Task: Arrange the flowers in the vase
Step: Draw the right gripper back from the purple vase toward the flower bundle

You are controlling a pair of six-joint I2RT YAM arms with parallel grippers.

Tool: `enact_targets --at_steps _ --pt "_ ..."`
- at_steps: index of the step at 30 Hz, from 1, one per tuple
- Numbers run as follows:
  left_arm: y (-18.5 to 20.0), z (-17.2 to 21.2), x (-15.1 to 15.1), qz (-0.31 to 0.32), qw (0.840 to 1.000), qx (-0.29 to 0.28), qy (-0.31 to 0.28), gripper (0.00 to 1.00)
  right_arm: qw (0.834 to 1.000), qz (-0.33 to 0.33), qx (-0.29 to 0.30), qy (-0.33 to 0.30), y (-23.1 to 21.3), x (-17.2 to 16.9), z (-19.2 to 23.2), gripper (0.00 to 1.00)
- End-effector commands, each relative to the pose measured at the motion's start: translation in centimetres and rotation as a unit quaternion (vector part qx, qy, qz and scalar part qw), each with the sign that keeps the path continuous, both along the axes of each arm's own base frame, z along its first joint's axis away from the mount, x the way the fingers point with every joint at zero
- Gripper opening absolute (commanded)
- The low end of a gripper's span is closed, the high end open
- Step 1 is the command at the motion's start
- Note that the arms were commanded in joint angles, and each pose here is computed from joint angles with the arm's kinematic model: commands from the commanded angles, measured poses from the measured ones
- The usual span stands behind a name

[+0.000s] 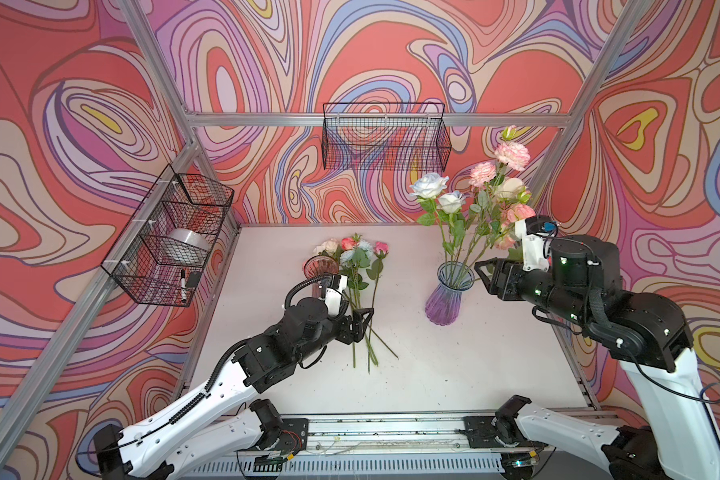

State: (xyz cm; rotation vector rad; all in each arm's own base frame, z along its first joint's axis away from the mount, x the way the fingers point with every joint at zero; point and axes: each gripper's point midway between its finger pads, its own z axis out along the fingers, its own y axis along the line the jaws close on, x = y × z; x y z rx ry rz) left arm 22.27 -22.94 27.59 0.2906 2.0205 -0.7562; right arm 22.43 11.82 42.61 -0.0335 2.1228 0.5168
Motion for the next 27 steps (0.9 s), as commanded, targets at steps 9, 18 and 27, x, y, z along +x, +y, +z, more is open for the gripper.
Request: enact_targets --at_steps 9,18,27 --pt "1.0 1.8 0.2 0.018 1.0 0.018 -0.006 0.78 0.992 0.107 0.066 -0.015 6.8 3.5 2.0 0.57" --pt "2.9 1.7 1.0 0.074 0.997 0.032 -0.008 0.74 0.994 0.093 0.052 -0.039 10.7 6.9 0.6 0.49" --pt "6.7 0.4 1.7 0.169 0.984 0.051 0.007 0.65 0.996 0.061 -0.067 -0.017 18.3 7.0 -8.8 0.38"
